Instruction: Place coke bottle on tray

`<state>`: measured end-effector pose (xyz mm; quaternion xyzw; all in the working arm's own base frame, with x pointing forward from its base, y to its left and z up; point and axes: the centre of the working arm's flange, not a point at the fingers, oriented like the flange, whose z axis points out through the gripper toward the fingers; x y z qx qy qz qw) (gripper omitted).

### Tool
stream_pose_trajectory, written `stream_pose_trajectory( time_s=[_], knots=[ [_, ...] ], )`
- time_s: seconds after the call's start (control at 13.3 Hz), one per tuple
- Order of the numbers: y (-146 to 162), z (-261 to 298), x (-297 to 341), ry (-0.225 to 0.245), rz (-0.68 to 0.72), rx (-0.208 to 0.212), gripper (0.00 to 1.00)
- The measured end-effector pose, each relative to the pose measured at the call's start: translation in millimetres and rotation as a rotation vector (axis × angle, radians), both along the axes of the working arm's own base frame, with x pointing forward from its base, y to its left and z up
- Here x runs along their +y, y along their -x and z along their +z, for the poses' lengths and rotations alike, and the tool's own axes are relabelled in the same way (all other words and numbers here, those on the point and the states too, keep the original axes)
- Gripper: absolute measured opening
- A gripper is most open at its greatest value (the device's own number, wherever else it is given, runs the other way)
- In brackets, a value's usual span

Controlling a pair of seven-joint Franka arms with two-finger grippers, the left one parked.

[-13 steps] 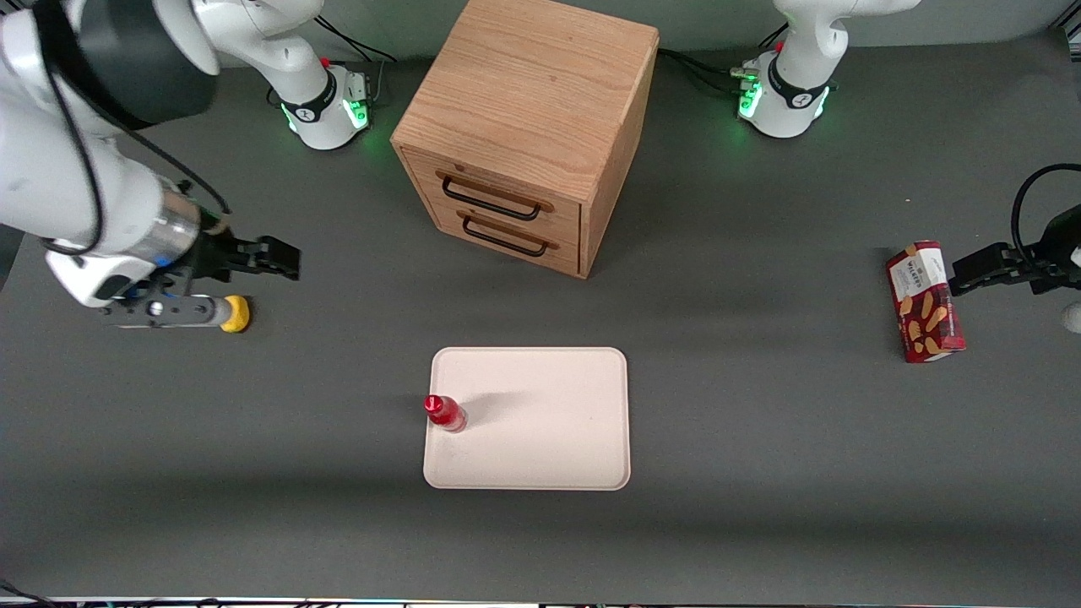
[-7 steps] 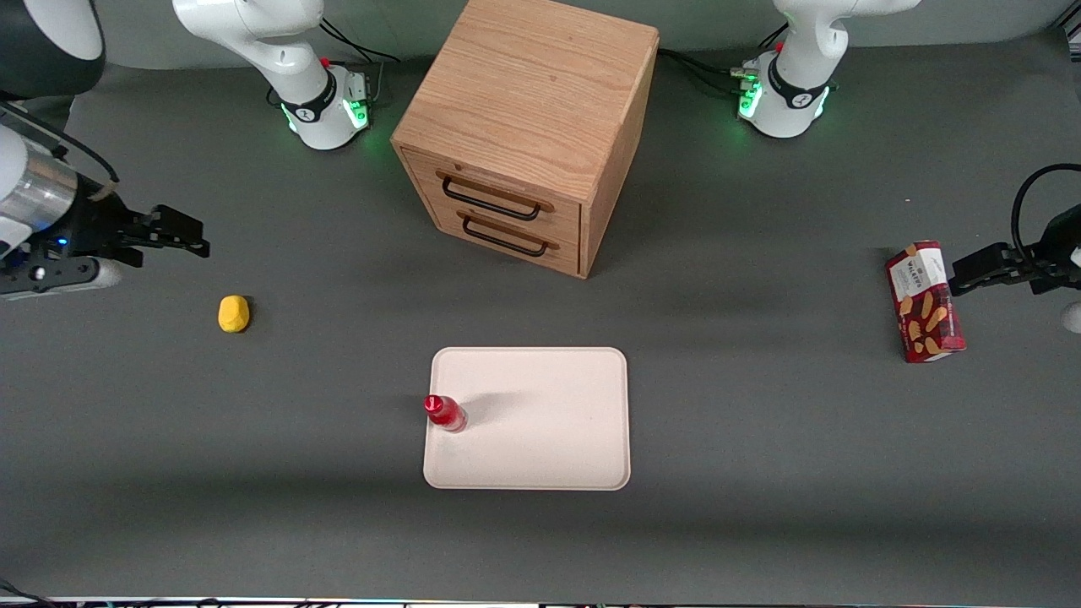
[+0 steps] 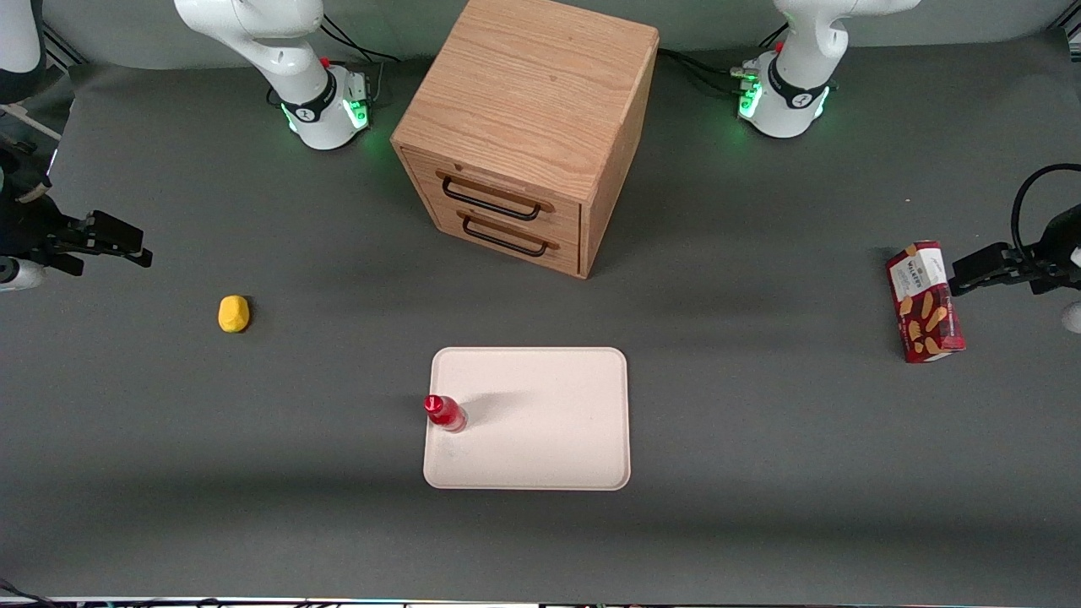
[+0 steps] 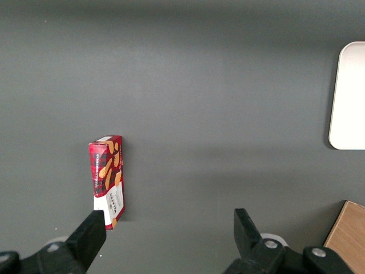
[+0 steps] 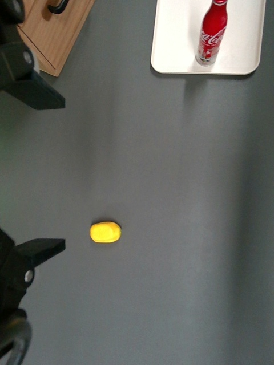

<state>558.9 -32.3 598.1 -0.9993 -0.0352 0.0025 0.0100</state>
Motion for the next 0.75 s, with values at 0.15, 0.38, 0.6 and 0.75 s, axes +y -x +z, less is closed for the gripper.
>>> stream_pose_trajectory(
  time_s=[0.15, 0.38, 0.6, 0.75],
  knots=[
    [-1.1, 5.7, 1.4, 0.002, 0.003, -0.013, 1.00],
    [-1.6, 9.8, 4.1, 0.003, 0.008, -0.022, 1.00],
    [-1.7, 10.2, 5.7, 0.003, 0.011, -0.023, 1.00],
    [-1.7, 10.2, 5.7, 0.003, 0.011, -0.023, 1.00]
  ],
)
